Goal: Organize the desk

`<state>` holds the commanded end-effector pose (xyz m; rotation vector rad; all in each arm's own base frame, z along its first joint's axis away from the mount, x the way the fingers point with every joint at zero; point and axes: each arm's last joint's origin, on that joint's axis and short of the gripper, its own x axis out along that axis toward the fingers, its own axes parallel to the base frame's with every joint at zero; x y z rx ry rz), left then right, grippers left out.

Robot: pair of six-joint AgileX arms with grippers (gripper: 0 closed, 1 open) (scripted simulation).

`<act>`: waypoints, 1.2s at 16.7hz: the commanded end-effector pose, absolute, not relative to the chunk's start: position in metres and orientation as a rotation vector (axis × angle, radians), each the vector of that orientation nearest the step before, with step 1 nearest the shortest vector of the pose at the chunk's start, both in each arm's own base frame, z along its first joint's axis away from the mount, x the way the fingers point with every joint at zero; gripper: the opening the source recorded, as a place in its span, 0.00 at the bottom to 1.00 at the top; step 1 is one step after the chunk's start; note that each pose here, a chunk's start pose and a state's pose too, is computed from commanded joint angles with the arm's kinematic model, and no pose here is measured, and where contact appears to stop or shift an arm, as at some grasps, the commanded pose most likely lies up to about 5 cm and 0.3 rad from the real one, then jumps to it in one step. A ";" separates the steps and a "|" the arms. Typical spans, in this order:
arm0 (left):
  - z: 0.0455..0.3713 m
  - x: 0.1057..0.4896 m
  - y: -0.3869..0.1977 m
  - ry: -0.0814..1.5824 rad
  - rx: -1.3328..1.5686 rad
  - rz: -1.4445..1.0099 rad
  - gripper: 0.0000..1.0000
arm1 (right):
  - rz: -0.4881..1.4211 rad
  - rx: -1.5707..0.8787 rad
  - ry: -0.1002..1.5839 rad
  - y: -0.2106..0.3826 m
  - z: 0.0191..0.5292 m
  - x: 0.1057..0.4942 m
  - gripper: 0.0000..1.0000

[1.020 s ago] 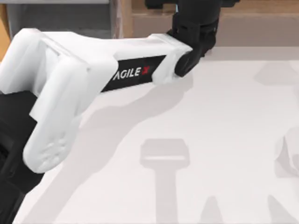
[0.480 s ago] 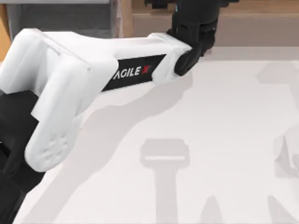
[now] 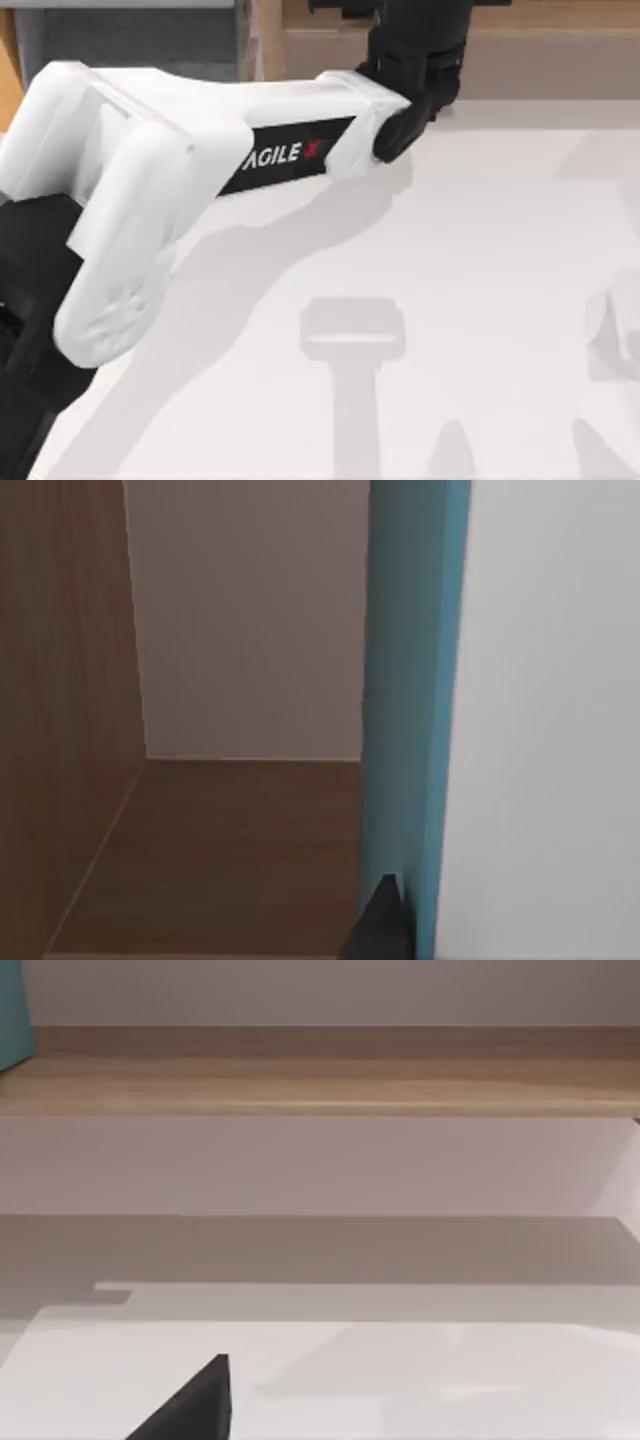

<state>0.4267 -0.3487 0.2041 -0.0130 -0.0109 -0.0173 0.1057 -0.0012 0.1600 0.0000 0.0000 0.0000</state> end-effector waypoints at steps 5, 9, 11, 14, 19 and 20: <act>0.204 0.427 -0.349 -0.011 -0.013 -0.017 0.00 | 0.000 0.000 0.000 -0.001 0.160 0.106 1.00; 0.205 0.425 -0.350 -0.012 -0.013 -0.021 0.00 | 0.000 0.000 0.000 -0.001 0.160 0.106 1.00; 0.203 0.425 -0.347 -0.004 0.000 -0.007 0.00 | 0.000 0.000 0.000 -0.001 0.160 0.106 1.00; 0.207 0.411 -0.347 0.000 0.007 -0.009 0.00 | 0.000 0.000 0.000 -0.001 0.160 0.106 1.00; 0.220 0.386 -0.349 -0.012 -0.012 -0.020 0.00 | 0.000 0.000 0.000 -0.001 0.160 0.106 1.00; 0.220 0.385 -0.349 -0.012 -0.013 -0.021 0.00 | 0.000 0.000 0.000 -0.001 0.160 0.106 1.00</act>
